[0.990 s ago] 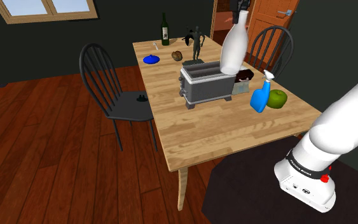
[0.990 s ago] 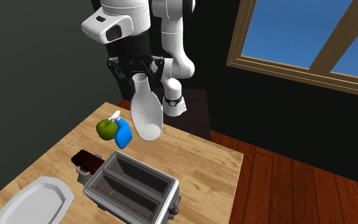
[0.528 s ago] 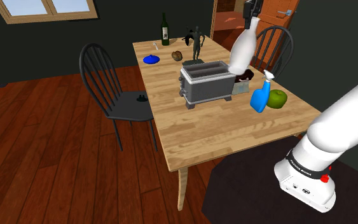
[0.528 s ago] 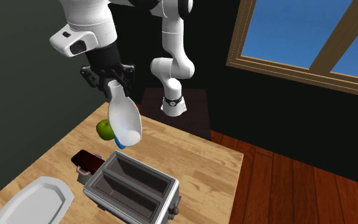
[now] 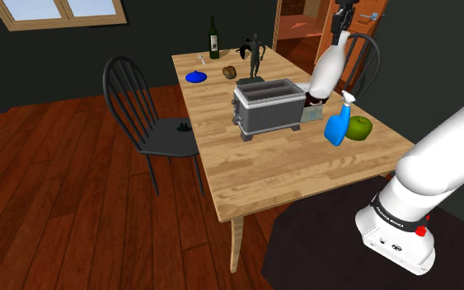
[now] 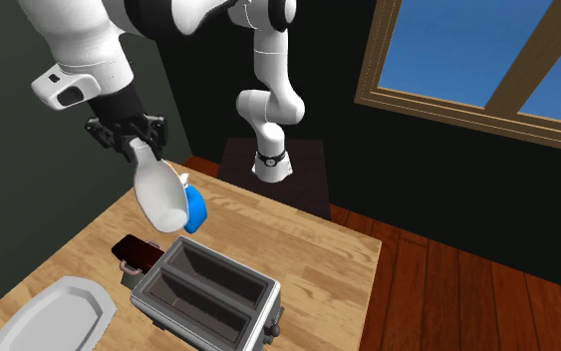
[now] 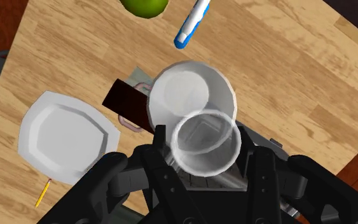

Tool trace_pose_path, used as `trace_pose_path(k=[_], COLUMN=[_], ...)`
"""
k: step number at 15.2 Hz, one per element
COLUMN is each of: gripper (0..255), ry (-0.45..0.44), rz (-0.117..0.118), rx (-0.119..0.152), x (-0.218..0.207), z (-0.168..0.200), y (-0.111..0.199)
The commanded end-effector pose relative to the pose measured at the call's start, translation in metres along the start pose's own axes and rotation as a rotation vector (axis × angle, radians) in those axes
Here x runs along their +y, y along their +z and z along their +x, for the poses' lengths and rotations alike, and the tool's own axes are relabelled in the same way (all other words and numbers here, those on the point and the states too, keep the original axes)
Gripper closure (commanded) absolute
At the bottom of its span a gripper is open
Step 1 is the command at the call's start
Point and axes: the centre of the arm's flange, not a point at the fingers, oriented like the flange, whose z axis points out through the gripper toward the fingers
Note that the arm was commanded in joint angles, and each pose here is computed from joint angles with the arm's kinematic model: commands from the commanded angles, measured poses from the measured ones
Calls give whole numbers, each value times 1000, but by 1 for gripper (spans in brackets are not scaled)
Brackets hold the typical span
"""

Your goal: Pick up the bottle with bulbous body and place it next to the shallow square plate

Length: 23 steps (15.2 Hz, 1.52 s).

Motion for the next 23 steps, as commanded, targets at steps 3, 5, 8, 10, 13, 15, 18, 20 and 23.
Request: trace_pose_path(k=[3, 5, 8, 10, 13, 15, 18, 20, 23], gripper=[255, 255, 255, 255, 255, 255, 255, 255, 255], ry=[-1, -1, -1, -1, -1, -1, -1, -1, -1], rz=[-1, -1, -1, -1, -1, -1, -1, -1, -1], rx=[1, 1, 1, 1, 1, 1, 1, 1, 1], x=[49, 73, 109, 132, 168, 192, 228, 251, 286], z=[-13, -19, -28, -33, -42, -47, -56, -61, -70], y=[19, 29, 44, 54, 69, 79, 93, 103, 118])
